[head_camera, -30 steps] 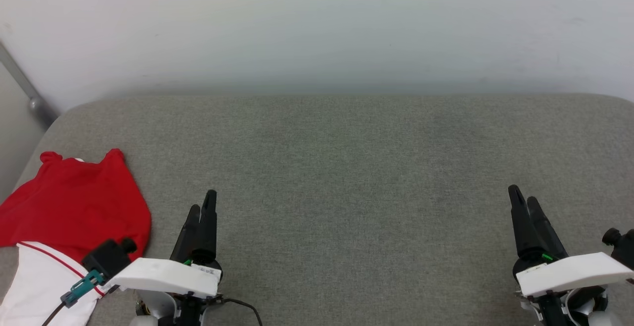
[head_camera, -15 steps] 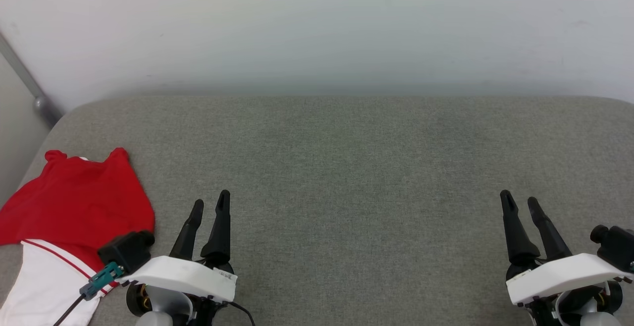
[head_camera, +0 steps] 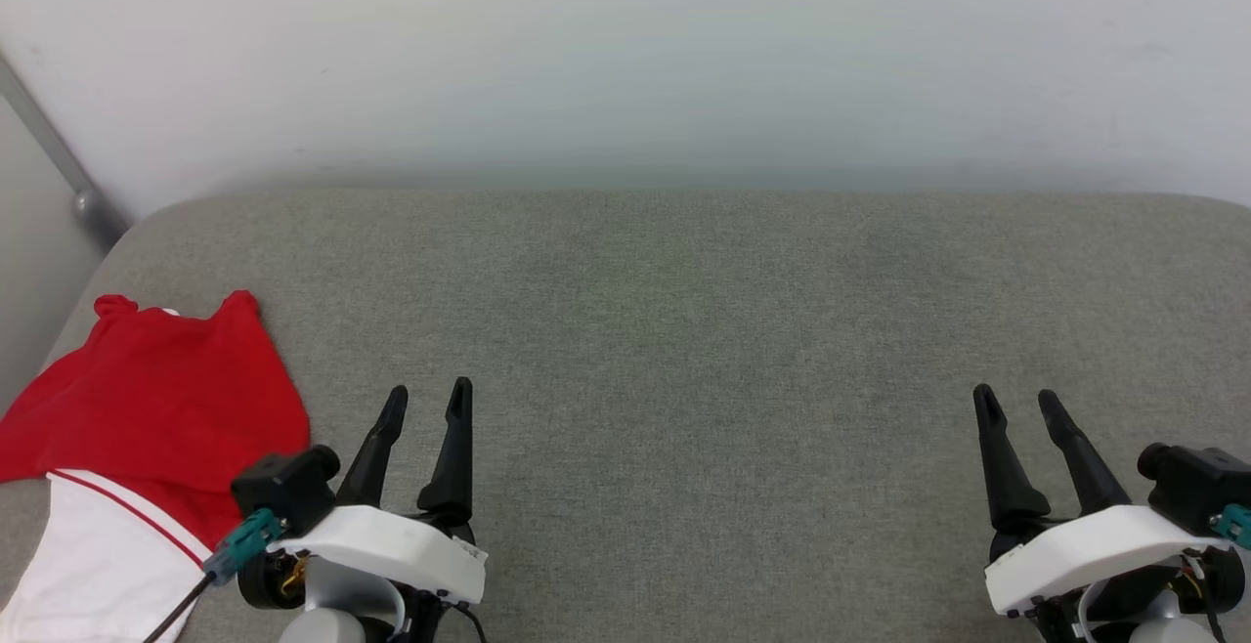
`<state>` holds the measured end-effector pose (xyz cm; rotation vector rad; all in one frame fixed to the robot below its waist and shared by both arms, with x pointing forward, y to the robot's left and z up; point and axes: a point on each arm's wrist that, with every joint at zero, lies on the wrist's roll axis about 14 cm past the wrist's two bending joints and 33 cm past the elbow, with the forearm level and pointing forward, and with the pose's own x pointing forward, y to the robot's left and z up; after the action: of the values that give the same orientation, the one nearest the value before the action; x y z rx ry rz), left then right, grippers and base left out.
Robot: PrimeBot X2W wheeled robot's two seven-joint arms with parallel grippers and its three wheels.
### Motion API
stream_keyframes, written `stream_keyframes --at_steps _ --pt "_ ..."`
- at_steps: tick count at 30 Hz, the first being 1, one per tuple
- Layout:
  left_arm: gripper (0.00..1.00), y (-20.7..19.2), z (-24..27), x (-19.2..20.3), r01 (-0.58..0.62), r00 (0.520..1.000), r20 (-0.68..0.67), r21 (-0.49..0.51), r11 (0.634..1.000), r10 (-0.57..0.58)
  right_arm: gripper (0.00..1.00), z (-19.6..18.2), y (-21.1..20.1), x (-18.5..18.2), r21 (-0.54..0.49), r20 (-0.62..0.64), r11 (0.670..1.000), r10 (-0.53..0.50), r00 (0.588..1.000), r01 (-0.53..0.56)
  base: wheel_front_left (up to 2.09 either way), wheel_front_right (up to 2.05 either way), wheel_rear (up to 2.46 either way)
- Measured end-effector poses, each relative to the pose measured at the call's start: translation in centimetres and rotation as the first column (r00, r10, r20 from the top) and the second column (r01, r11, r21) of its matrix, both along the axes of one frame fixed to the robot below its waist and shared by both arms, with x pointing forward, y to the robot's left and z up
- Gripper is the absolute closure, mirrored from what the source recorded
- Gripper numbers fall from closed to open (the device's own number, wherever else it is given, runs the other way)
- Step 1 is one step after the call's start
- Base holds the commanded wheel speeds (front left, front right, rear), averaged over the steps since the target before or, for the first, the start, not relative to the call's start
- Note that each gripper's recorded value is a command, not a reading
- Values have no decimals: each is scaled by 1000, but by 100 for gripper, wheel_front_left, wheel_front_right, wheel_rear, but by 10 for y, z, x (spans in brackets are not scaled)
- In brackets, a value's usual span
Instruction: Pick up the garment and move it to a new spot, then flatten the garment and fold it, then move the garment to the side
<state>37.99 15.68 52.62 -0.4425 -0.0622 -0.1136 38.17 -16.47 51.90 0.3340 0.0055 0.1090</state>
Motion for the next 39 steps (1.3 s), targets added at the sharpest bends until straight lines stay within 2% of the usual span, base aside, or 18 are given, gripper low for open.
stream_keyframes --at_steps 18,39 --pt "0 -5 0 -2 -9 999 32 226 974 1 0 1 2 -3 -195 13 981 12 1000 -9 0 0 0" --pt "0 -8 3 -4 -23 997 77 355 935 -5 0 5 2 -3 -314 41 949 18 999 -4 0 0 0"
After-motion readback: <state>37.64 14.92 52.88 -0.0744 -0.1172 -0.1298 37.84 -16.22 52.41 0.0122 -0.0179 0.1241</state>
